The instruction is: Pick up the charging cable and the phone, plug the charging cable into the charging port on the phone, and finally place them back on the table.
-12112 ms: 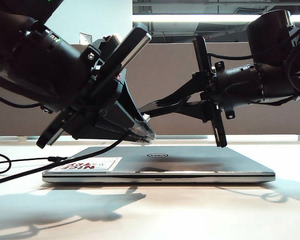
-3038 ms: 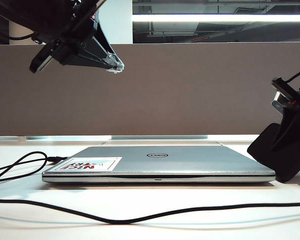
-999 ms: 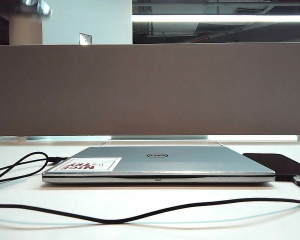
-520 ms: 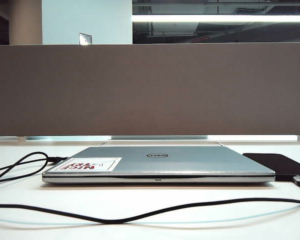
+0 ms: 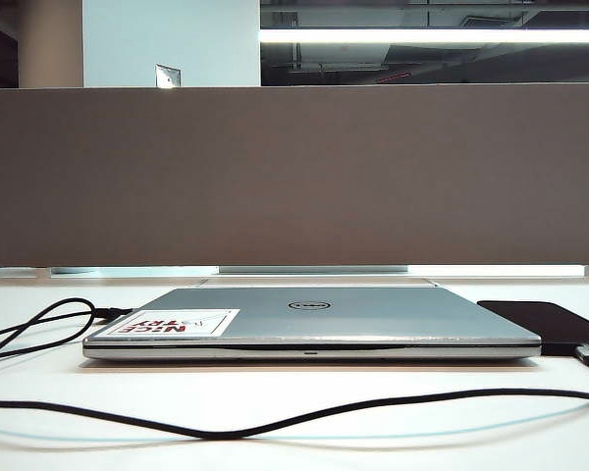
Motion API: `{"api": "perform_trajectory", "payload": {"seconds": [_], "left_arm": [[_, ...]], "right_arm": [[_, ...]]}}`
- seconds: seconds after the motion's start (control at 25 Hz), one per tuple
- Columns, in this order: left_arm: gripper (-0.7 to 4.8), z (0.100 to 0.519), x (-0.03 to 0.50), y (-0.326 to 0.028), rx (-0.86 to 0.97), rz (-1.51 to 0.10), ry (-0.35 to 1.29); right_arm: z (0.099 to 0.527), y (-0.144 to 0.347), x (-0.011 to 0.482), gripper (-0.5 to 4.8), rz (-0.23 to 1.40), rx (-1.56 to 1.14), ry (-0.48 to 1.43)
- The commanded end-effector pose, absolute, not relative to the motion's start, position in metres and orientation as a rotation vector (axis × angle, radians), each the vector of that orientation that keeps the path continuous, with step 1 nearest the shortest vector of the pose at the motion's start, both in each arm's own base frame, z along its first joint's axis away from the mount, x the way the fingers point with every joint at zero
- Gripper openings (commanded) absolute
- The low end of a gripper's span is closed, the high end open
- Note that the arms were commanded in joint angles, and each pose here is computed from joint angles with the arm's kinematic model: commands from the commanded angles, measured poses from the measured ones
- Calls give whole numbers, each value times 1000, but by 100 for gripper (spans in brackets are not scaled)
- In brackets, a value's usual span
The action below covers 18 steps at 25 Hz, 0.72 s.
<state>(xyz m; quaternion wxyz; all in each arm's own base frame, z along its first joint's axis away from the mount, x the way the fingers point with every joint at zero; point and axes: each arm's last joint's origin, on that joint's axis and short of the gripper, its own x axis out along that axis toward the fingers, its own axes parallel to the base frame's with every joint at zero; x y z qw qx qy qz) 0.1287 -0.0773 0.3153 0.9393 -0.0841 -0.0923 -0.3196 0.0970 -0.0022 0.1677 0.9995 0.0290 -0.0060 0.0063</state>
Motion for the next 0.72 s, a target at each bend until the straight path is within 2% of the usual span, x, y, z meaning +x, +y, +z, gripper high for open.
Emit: {"api": "perform_trajectory", "payload": {"seconds": [0.04, 0.72], "left_arm": [[-5, 318, 128, -77, -175, -652, -206], [-5, 318, 128, -77, -174, -652, -207]], "right_arm": [[172, -3, 96, -6, 3, 5, -46], [173, -3, 96, 3, -14, 4, -48]]}}
